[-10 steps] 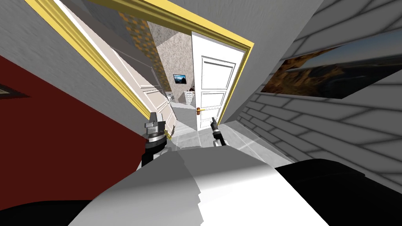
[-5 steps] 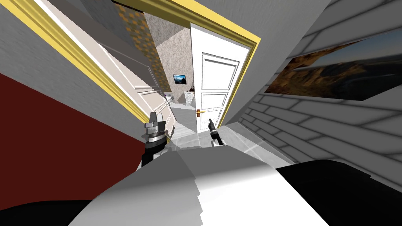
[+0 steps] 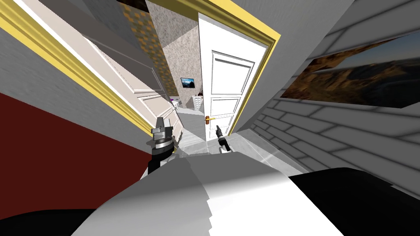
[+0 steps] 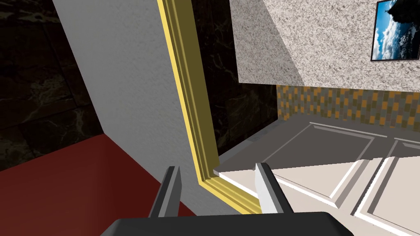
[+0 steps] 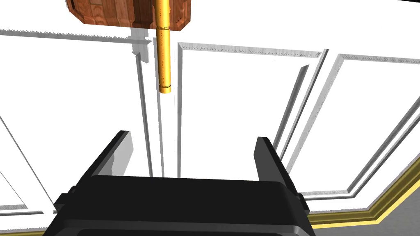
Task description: Push the door open
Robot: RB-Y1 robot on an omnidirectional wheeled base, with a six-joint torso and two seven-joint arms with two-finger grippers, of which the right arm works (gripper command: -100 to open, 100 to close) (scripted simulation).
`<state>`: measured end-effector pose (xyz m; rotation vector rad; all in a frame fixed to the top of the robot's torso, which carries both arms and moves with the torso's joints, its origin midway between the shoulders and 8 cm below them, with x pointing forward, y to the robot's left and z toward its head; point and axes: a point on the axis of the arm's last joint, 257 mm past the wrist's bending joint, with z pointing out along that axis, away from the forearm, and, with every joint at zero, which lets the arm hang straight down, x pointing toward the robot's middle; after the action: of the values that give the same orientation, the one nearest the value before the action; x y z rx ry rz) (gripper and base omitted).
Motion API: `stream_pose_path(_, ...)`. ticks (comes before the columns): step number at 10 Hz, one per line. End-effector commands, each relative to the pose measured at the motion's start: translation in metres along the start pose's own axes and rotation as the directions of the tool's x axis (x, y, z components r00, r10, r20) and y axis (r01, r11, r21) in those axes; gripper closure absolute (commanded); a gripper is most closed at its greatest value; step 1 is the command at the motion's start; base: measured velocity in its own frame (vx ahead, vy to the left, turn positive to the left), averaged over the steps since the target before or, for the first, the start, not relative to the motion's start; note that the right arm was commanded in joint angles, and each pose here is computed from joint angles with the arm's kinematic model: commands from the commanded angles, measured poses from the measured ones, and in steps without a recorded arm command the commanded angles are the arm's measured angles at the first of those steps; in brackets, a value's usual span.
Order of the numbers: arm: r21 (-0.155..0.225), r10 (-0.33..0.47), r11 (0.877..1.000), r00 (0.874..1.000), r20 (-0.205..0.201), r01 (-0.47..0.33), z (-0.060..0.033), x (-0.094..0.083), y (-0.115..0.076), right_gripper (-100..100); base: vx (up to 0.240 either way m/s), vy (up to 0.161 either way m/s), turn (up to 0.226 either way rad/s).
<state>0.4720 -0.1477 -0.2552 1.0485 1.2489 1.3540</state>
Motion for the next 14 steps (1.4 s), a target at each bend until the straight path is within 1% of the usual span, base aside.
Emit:
stream_pose_path(1,0.03,0.006,1.0,1.0,-0.013,-0.005,0.0034,0.01,-0.011,-100,0.215,-0.012,0.011)
stream_pose_path(4,0.075,0.018,0.997,0.999,-0.032,-0.015,0.0068,0.026,-0.029,-100,0.191,-0.014,0.006)
stream_pose_path(6,0.096,0.025,0.995,0.999,-0.041,-0.021,0.0082,0.033,-0.036,-100,0.197,0.0,0.004)
stream_pose_path(7,0.089,0.023,0.996,0.999,-0.038,-0.019,0.0084,0.031,-0.034,-100,0.1,-0.004,0.003)
stream_pose_path(8,0.096,0.002,0.995,0.999,-0.041,0.001,0.0088,0.024,-0.038,-100,0.131,0.032,0.024)
stream_pose_path(10,0.099,-0.009,0.995,0.999,-0.04,0.013,0.0103,0.019,-0.04,-100,0.201,0.028,0.017)
stream_pose_path(12,0.101,-0.01,0.995,0.999,-0.037,0.014,0.0131,0.017,-0.041,-100,0.183,0.032,0.016)
stream_pose_path(14,0.101,0.0,0.995,1.0,-0.031,0.003,0.0167,0.019,-0.041,-100,0.175,0.048,0.014)
